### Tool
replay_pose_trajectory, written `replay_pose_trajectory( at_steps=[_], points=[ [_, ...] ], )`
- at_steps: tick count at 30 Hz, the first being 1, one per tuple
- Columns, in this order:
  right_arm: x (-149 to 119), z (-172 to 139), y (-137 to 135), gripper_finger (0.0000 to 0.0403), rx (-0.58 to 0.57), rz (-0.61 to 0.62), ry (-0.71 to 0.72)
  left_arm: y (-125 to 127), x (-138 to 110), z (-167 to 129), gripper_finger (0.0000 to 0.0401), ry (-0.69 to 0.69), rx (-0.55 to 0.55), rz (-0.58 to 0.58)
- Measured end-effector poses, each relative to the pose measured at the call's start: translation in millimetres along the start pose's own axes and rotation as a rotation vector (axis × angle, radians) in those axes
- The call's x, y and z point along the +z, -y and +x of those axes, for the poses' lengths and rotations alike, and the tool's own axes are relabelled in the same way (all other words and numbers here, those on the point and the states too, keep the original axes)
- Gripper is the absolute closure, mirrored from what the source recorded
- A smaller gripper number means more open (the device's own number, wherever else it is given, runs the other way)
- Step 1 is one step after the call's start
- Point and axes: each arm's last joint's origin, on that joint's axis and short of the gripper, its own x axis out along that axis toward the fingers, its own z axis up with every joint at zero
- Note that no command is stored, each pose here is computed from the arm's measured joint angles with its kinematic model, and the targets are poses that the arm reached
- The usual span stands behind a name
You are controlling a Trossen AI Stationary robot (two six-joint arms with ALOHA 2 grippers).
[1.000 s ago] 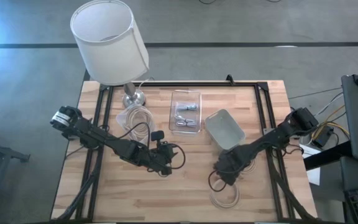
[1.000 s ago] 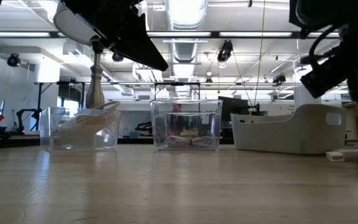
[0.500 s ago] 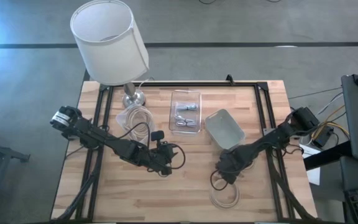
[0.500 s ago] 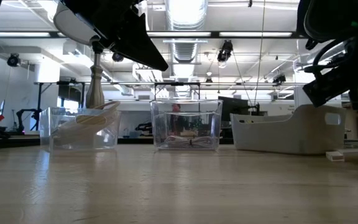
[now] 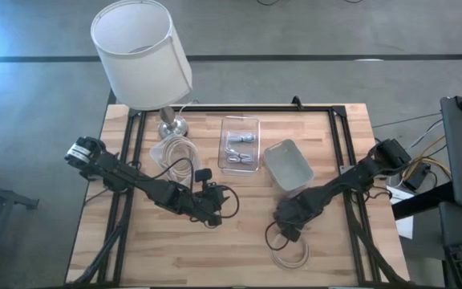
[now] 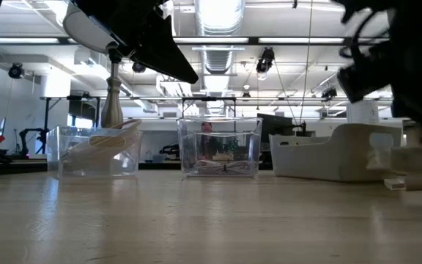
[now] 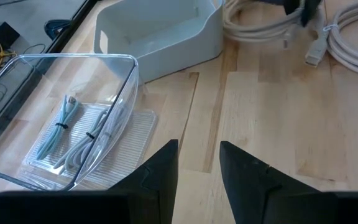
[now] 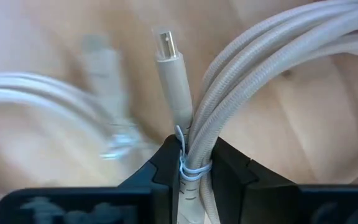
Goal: Pick & Place USB Port
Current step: Put the brown HDMI cable into the brown bin
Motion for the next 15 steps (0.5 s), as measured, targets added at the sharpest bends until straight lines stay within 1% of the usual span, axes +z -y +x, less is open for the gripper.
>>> replay_pose_trajectory(
  at_steps=[6,15],
  points=[
    [5,-29,-21,0.0345,0.068,-0.036,0.034,0,0,0,0.0279,0.000,0.000,0.000],
    [7,-87,-47,0.0345,0.144,-0.153,0.088,0,0,0,0.0279,0.000,0.000,0.000]
  ],
)
